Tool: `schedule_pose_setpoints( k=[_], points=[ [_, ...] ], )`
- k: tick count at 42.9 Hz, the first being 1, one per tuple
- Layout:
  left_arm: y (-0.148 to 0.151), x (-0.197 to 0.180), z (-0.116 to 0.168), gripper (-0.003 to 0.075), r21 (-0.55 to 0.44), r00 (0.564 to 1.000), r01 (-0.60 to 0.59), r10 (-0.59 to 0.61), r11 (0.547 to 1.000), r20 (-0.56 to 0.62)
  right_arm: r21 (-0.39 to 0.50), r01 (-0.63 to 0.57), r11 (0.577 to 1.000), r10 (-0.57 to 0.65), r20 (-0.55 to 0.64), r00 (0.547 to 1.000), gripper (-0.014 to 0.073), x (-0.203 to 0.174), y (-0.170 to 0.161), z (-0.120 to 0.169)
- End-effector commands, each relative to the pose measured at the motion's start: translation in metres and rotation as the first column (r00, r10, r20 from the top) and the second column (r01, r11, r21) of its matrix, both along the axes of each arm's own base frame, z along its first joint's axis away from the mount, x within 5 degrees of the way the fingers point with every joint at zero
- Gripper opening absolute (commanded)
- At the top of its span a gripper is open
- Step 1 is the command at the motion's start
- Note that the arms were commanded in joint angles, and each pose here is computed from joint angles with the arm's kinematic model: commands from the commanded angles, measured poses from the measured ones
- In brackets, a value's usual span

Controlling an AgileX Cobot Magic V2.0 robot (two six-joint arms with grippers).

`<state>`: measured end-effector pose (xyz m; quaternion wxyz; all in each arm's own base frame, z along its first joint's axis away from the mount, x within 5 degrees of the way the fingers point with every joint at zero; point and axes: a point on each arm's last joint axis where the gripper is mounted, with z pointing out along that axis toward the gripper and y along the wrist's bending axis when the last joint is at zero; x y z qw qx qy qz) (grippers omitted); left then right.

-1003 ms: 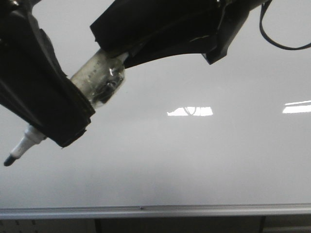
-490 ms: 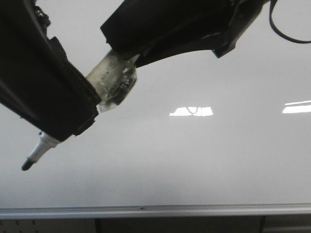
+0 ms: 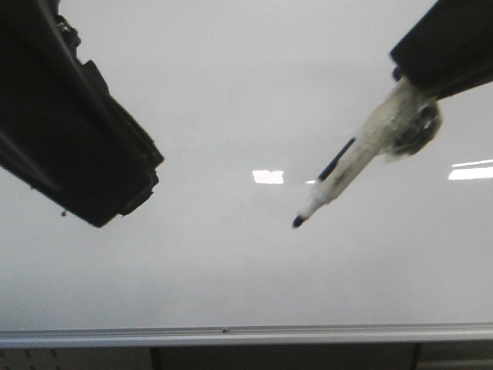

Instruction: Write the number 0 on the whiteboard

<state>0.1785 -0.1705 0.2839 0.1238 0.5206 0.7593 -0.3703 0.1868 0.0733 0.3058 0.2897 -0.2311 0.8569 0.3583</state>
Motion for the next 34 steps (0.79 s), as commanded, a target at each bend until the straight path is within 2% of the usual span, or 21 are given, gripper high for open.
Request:
schedule_pose_setpoints(
  k=[1,5,10,16,18,22,29,34],
  points=[
    [-0.003,-0.003,0.019,0.0611,-0.081,1.000,-0.008,0.010,0.997,0.021,0.042,0.152,0.987,-0.156,0.130,0.979,-0.0069,0.003,-0.015,0.023],
    [-0.003,-0.003,0.019,0.0543,-0.081,1.000,-0.008,0.010,0.997,0.021,0.039,0.299,0.953,-0.300,0.234,0.925,-0.0069,0.012,-0.028,0.032],
    [-0.003,-0.003,0.019,0.0353,-0.081,1.000,-0.008,0.010,0.997,0.021,0.031,0.417,0.908,-0.398,0.368,0.840,-0.0067,0.022,-0.039,0.043],
    [-0.003,-0.003,0.019,0.0147,-0.081,1.000,-0.008,0.010,0.997,0.021,0.018,0.473,0.881,-0.425,0.469,0.774,-0.0067,0.028,-0.046,0.058],
    [-0.003,-0.003,0.019,0.0076,-0.081,1.000,-0.008,0.010,0.997,0.021,0.011,0.474,0.880,-0.417,0.496,0.762,-0.0067,0.030,-0.047,0.066],
    [-0.003,-0.003,0.019,-0.0020,-0.081,1.000,-0.008,0.010,0.997,0.021,0.003,0.467,0.884,-0.402,0.516,0.756,-0.0067,0.035,-0.047,0.075],
    [-0.003,-0.002,0.019,-0.0020,-0.082,0.999,-0.017,0.019,0.996,0.028,0.005,0.464,0.886,-0.395,0.532,0.748,-0.0067,0.051,-0.048,0.087],
    [-0.004,-0.002,0.019,-0.0020,-0.083,0.999,-0.020,0.022,0.996,0.031,-0.028,0.455,0.890,-0.375,0.523,0.766,-0.0060,0.070,-0.049,0.086]
  ],
)
